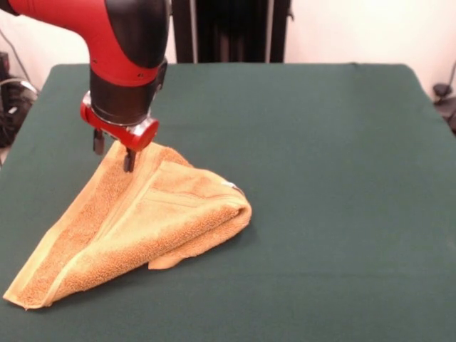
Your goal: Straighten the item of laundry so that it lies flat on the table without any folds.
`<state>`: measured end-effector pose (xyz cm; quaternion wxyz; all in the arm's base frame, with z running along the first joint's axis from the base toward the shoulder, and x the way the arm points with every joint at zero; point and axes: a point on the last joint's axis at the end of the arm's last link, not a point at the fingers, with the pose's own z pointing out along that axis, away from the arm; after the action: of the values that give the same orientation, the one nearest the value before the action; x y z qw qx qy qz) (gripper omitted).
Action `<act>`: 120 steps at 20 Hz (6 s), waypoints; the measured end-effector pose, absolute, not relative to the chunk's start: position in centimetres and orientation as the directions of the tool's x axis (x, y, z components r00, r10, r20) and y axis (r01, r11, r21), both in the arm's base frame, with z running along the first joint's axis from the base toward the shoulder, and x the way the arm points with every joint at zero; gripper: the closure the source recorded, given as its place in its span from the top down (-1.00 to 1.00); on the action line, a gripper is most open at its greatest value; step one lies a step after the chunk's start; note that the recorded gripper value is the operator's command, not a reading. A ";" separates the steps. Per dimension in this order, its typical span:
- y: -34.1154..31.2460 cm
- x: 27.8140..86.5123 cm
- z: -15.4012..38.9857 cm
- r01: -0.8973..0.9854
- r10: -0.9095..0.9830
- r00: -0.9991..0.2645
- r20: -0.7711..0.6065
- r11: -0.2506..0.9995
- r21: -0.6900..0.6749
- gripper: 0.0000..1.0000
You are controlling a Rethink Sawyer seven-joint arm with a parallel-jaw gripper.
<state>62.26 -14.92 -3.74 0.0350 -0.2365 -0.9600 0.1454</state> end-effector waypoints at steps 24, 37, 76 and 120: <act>-16.0 61.4 -3.5 0.440 0.475 -0.880 0.023 0.831 -0.339 1.00; -18.1 58.8 -3.2 0.415 0.469 -0.882 0.040 0.815 -0.405 1.00; -17.4 59.4 -2.7 0.437 0.426 -0.899 -0.099 0.866 -0.245 1.00; -16.1 62.0 -3.9 0.411 0.382 -0.909 -0.166 0.888 -0.206 1.00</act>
<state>61.96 -16.13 -3.92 -0.0604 -0.2044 -0.9697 0.1191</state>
